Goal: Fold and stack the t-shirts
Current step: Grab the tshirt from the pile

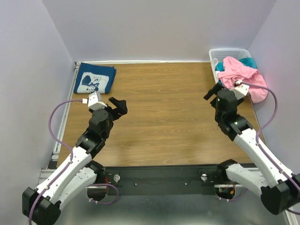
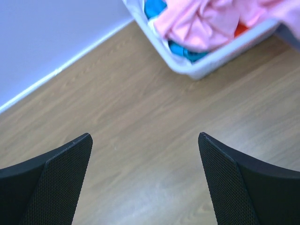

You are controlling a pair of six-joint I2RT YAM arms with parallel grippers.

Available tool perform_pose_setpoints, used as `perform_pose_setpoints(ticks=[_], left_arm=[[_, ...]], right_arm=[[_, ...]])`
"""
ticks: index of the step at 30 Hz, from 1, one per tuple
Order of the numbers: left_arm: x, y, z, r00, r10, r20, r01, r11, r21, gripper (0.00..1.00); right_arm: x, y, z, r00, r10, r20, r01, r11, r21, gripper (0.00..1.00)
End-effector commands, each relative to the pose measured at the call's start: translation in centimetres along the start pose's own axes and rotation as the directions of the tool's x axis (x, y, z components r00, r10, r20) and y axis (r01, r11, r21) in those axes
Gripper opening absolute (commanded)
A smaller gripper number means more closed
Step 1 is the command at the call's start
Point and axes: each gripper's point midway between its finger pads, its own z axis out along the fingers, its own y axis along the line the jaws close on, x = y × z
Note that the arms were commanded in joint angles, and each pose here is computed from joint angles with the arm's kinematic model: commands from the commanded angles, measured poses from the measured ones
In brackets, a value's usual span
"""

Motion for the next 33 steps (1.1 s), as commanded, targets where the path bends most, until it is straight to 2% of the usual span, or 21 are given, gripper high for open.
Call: perform_pose_setpoints(ticks=[1, 2, 3, 6, 8, 9, 10, 11, 12, 13, 14, 16, 21, 25, 28, 30, 31, 32, 33], left_arm=[[-1.2, 0.3, -0.4, 0.997, -0.041, 0.063, 0.042, 0.999, -0.011, 0.98], [-1.3, 0.3, -0.4, 0.997, -0.043, 0.067, 0.044, 0.999, -0.012, 0.98], [-1.4, 0.3, -0.6, 0.996, -0.047, 0.074, 0.048, 0.999, -0.006, 0.98], [-1.7, 0.1, -1.0, 0.994, -0.058, 0.091, 0.056, 0.998, 0.021, 0.98], [-1.8, 0.3, -1.1, 0.993, -0.058, 0.103, 0.056, 0.998, 0.023, 0.98], [-1.9, 0.4, -1.2, 0.992, -0.063, 0.11, 0.061, 0.998, 0.023, 0.98], [-2.0, 0.5, -1.2, 0.991, -0.065, 0.115, 0.063, 0.998, 0.02, 0.98], [-2.0, 0.5, -1.3, 0.991, -0.063, 0.119, 0.061, 0.998, 0.021, 0.98], [-1.9, 0.5, -1.2, 0.991, -0.062, 0.117, 0.06, 0.998, 0.021, 0.98], [-1.8, 0.7, -1.2, 0.992, -0.056, 0.116, 0.054, 0.998, 0.014, 0.98], [-1.8, 0.6, -1.1, 0.992, -0.052, 0.115, 0.051, 0.999, 0.016, 0.98], [-1.6, 0.8, -1.0, 0.993, -0.046, 0.112, 0.045, 0.999, 0.008, 0.98], [-1.2, 1.0, -0.4, 0.995, -0.024, 0.098, 0.025, 1.0, -0.013, 0.98], [-0.9, 1.2, -0.1, 0.996, -0.011, 0.089, 0.014, 0.999, -0.031, 0.98], [-0.9, 1.3, -0.1, 0.996, -0.006, 0.086, 0.009, 0.999, -0.039, 0.98], [-1.1, 1.4, -0.1, 0.996, -0.008, 0.091, 0.012, 0.999, -0.043, 0.98], [-1.1, 1.4, -0.2, 0.996, -0.009, 0.092, 0.013, 0.999, -0.042, 0.98], [-1.1, 1.4, -0.2, 0.996, -0.009, 0.094, 0.013, 0.999, -0.042, 0.98], [-1.2, 1.4, -0.2, 0.995, -0.01, 0.095, 0.014, 0.999, -0.041, 0.98]], right_arm=[[-3.4, 0.1, 2.4, 0.993, -0.093, 0.073, 0.081, 0.986, 0.145, 1.0], [-5.6, 0.8, 2.9, 0.992, -0.074, 0.105, 0.057, 0.987, 0.153, 1.0], [-4.9, 0.9, 4.5, 0.992, -0.104, 0.075, 0.089, 0.979, 0.182, 1.0], [-7.8, 0.8, 7.8, 0.995, -0.068, 0.066, 0.056, 0.983, 0.175, 1.0], [-6.5, 0.6, 11.5, 0.998, -0.058, -0.023, 0.06, 0.988, 0.139, 1.0], [-9.0, -0.3, 13.0, 1.0, -0.027, 0.008, 0.026, 0.988, 0.155, 1.0], [-7.2, -1.2, 15.6, 0.998, -0.047, -0.051, 0.055, 0.983, 0.178, 1.0], [-9.5, -1.4, 17.1, 0.999, -0.019, -0.027, 0.023, 0.987, 0.162, 1.0], [-7.6, -2.5, 18.6, 0.997, -0.023, -0.077, 0.037, 0.983, 0.18, 1.0], [-9.2, -2.0, 19.7, 0.998, -0.008, -0.054, 0.017, 0.986, 0.164, 1.0], [-7.6, -3.2, 21.8, 0.995, -0.006, -0.095, 0.024, 0.982, 0.188, 1.0], [-8.9, -3.5, 23.4, 0.998, 0.005, -0.066, 0.009, 0.978, 0.208, 1.0], [-6.1, -6.8, 27.9, 0.995, 0.012, -0.104, 0.021, 0.951, 0.31, 1.0], [-4.6, -7.3, 30.5, 0.992, 0.018, -0.128, 0.023, 0.949, 0.314, 0.98], [-4.6, -7.5, 31.3, 0.992, 0.023, -0.121, 0.017, 0.947, 0.32, 0.83], [-5.4, -7.5, 31.3, 0.995, 0.023, -0.099, 0.012, 0.943, 0.333, 0.58], [-6.1, -7.5, 31.1, 0.996, 0.017, -0.085, 0.013, 0.941, 0.337, 0.43], [-6.5, -7.7, 30.9, 0.997, 0.012, -0.073, 0.015, 0.937, 0.35, 0.24], [-6.9, -7.8, 30.6, 0.998, 0.008, -0.065, 0.016, 0.934, 0.357, 0.18]])
